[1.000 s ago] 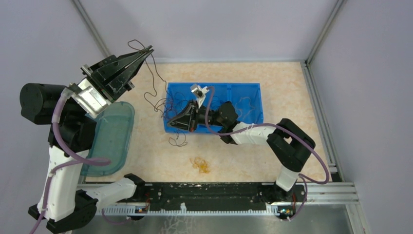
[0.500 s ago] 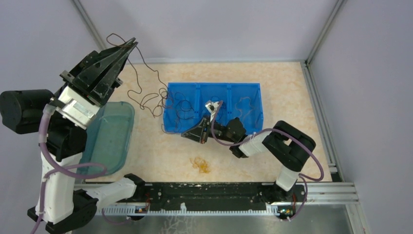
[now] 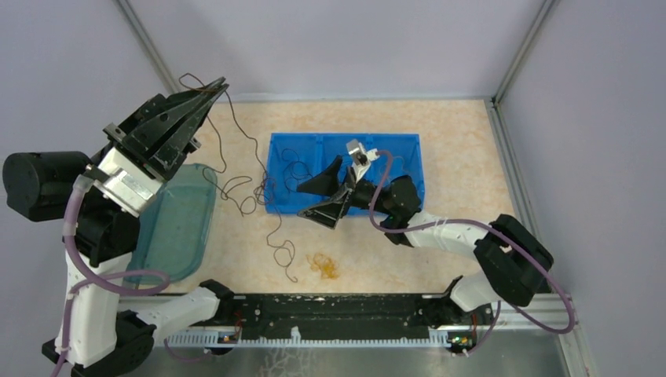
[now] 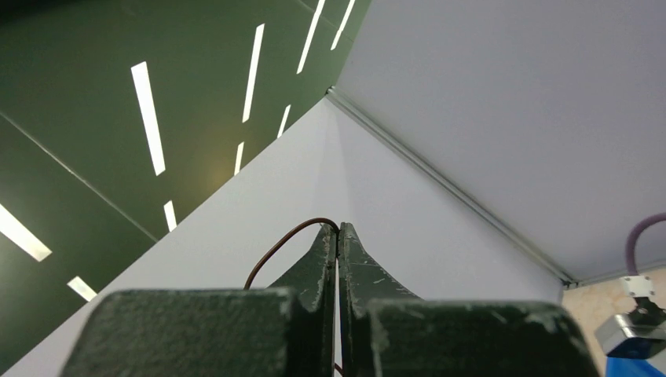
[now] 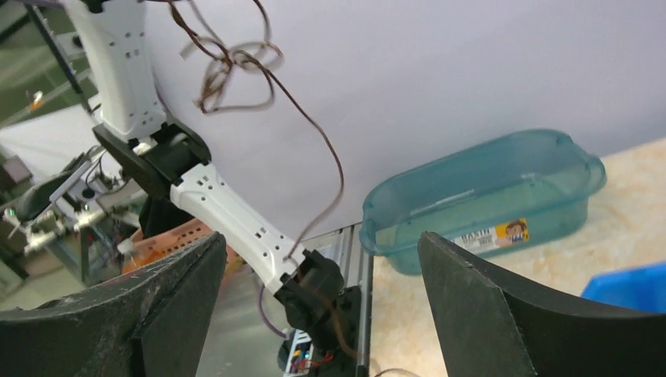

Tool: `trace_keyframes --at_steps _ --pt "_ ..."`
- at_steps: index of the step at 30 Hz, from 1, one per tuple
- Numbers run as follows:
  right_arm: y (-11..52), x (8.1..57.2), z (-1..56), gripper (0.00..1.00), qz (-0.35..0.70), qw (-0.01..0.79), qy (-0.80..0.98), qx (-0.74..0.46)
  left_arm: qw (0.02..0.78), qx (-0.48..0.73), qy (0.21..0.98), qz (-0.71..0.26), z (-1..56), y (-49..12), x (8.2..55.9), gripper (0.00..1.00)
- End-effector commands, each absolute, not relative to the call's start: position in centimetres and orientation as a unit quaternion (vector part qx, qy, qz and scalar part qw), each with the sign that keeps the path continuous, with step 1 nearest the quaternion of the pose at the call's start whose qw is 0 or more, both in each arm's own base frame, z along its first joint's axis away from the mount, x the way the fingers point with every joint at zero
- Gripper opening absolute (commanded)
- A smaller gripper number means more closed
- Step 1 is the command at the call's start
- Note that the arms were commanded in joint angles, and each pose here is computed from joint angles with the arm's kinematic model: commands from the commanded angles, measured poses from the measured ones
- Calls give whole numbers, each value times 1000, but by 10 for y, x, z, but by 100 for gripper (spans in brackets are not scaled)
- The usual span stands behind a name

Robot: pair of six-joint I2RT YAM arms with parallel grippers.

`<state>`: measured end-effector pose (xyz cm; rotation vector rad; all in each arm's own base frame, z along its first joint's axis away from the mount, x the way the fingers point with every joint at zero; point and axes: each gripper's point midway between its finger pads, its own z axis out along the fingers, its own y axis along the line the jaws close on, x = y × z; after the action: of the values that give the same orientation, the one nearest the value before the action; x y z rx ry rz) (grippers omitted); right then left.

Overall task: Untangle the cables
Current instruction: Untie the cable.

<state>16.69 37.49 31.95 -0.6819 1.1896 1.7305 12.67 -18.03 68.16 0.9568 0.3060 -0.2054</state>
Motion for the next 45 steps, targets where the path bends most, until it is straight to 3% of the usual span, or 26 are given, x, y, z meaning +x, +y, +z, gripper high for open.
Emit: trace_keyframes --at_steps 1,12,18,21,22,29,31,32,36,45 --pt "386 160 337 93 696 447 443 -345 862 468 150 -124 671 -185 122 0" --pt "422 137 352 74 776 357 344 -389 858 466 162 -141 663 -187 124 0" --pt "424 126 348 55 783 340 329 -403 858 468 161 -136 661 -187 125 0" --pt "423 125 349 36 785 342 326 -400 859 467 161 -136 660 -187 126 0" --pt "424 126 348 34 785 339 330 -399 859 467 161 -136 660 -187 125 0" --pt "434 138 341 50 776 340 362 -389 859 466 157 -141 664 -186 121 0" --pt "435 139 343 48 776 343 362 -387 860 466 157 -140 664 -186 121 0" --pt "435 140 344 42 776 344 362 -386 860 466 156 -140 665 -185 121 0" --pt "435 141 346 1 775 347 363 -383 861 465 154 -137 666 -184 120 0" --pt "433 159 319 0 750 379 424 -339 882 443 133 -87 679 -174 121 0"
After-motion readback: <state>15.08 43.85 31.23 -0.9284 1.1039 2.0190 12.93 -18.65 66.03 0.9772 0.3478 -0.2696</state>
